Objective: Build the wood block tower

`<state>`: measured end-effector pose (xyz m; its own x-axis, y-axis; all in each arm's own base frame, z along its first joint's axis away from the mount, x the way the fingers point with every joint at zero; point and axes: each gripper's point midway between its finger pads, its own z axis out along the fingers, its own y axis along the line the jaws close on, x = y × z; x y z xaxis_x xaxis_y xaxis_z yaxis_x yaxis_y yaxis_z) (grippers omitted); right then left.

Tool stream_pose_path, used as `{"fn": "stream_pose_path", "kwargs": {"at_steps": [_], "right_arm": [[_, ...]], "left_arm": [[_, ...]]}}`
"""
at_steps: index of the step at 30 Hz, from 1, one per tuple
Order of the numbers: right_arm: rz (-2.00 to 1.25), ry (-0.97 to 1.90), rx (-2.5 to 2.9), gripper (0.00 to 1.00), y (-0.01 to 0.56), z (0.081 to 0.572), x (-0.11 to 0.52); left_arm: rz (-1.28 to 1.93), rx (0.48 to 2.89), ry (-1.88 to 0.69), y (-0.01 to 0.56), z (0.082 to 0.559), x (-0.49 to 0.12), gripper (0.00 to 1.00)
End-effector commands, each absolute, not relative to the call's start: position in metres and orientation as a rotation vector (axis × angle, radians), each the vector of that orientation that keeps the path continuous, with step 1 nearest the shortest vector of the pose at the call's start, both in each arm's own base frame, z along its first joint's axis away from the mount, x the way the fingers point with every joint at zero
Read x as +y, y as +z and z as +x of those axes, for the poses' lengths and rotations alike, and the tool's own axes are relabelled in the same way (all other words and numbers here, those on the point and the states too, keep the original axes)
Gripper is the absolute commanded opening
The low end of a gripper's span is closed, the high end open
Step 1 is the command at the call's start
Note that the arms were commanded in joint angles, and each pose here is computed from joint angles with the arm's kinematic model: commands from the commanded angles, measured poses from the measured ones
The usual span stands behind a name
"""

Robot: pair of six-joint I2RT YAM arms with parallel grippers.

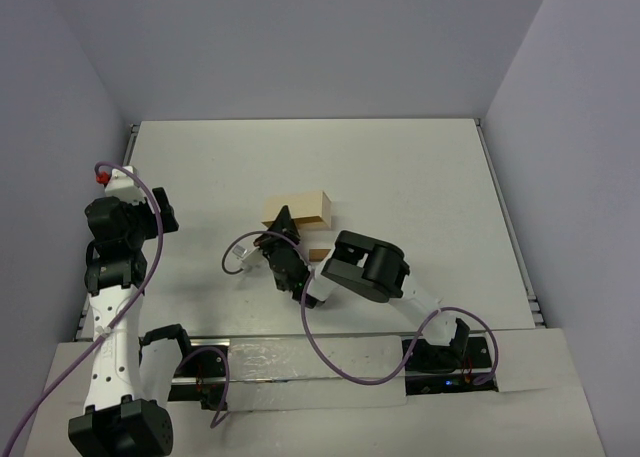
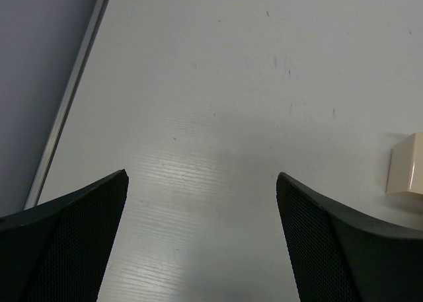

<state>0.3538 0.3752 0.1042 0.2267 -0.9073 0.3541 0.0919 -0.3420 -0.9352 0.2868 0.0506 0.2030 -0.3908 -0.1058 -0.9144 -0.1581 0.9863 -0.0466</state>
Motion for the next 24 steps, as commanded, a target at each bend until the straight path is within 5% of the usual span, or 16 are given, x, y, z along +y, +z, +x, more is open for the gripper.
{"fn": "stream_pose_path", "kwargs": {"at_steps": [1,21,24], "right_arm": [[-1.207,-1.321,0.722,0.00,0.169,0.337,0.360],[-1.080,-1.235,0.787,0.00,0.181,0.341,0.377],[-0.968,-1.244,0.876,0.00,0.215,0.359,0.341]], "left_arm": [[-0.193,1.912,0.071,0.226,0.293,0.055,0.99],[-0.193,1.920,0.065,0.226,0.293,0.054,0.99],[-0.207,1.931,0.074,0.225,0.293,0.057,0.99]]}}
